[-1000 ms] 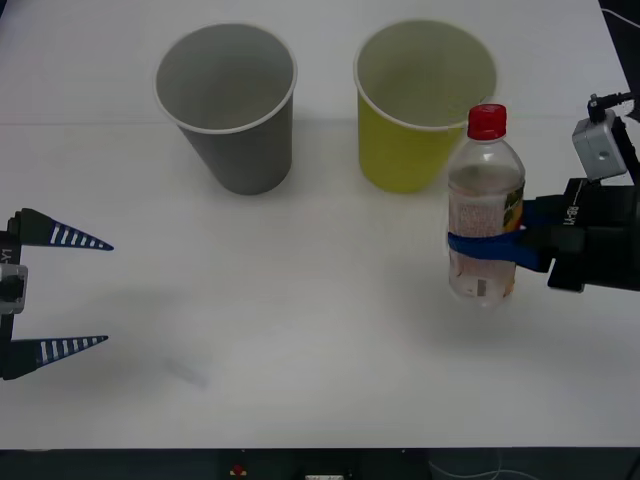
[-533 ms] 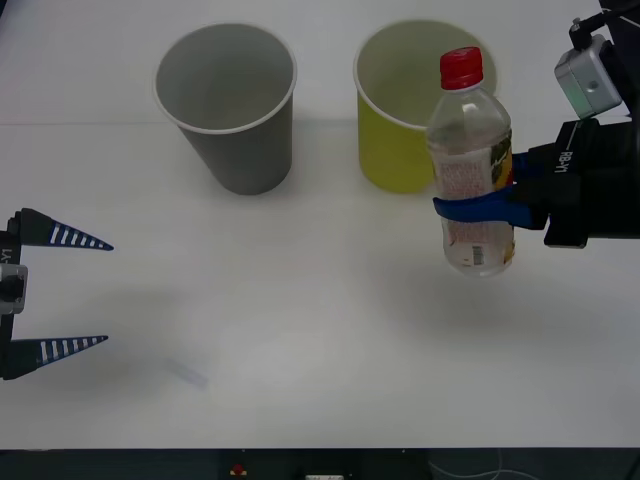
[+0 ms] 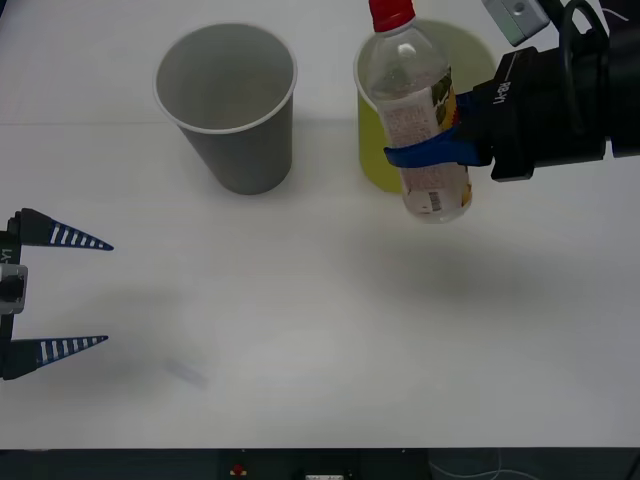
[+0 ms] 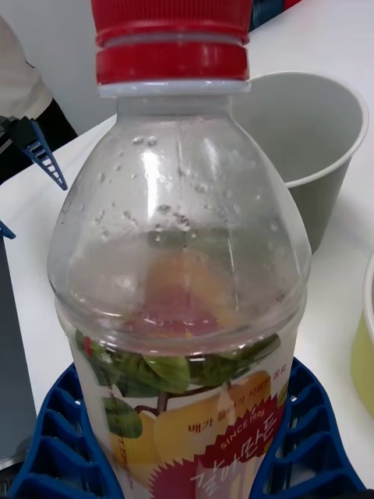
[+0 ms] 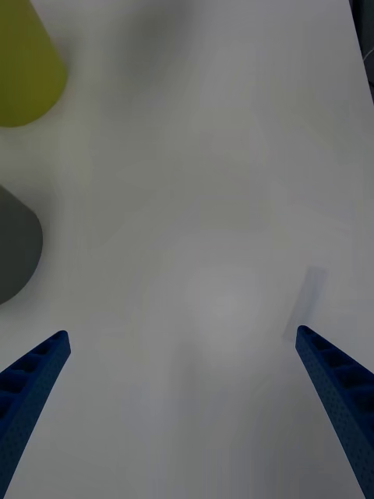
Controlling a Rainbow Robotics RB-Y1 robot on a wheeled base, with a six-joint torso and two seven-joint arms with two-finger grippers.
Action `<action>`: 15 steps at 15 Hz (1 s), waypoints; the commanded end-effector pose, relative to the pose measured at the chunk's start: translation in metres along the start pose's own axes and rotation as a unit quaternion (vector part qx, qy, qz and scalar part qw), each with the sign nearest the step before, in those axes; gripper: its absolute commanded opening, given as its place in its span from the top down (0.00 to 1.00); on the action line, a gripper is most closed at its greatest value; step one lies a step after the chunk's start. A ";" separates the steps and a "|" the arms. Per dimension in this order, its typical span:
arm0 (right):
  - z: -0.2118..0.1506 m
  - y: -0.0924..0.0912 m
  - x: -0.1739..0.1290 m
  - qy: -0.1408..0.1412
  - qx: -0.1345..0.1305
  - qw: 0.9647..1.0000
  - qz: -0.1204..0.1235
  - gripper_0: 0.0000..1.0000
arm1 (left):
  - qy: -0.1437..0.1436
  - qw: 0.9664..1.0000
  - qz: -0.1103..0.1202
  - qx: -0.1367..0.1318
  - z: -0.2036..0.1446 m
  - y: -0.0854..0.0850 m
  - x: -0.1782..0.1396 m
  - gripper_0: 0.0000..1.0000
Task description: Put the can into the green bin and the plastic bottle into the gray bin
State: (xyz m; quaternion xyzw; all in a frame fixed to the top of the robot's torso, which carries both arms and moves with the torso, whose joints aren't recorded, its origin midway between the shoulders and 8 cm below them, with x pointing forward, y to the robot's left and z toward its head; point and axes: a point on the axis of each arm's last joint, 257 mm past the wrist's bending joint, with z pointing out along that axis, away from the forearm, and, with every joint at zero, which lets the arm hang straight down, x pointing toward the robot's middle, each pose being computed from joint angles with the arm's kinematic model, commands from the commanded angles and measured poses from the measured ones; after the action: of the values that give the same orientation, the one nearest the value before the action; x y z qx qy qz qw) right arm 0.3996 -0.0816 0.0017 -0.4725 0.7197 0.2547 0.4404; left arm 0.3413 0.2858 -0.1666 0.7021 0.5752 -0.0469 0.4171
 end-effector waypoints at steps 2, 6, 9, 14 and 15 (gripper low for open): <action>0.019 -0.010 -0.033 -0.009 -0.005 1.000 -0.017 1.00 | 0.000 1.000 0.000 0.000 0.000 0.000 0.000 0.00; 0.053 -0.018 -0.079 -0.017 -0.011 0.999 -0.036 1.00 | 0.000 1.000 0.000 0.000 0.000 0.000 0.000 0.00; 0.083 -0.025 -0.110 -0.014 -0.013 0.999 -0.039 1.00 | 0.000 1.000 0.000 0.000 0.000 0.000 0.000 0.00; 0.151 -0.046 -0.153 0.004 0.024 0.999 -0.046 1.00 | 0.000 1.000 0.000 0.000 0.000 0.000 0.000 0.00; 0.163 -0.049 -0.158 0.009 0.030 0.998 -0.045 1.00 | 0.000 1.000 0.000 0.000 0.000 0.000 0.000 0.00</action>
State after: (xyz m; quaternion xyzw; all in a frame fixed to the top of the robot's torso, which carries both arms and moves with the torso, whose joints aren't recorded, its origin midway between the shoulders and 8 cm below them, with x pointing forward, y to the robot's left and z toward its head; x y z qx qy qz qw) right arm 0.5284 0.0893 0.0649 -0.4945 0.7060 0.2139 0.4596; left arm 0.3413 0.2858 -0.1666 0.7022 0.5751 -0.0469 0.4171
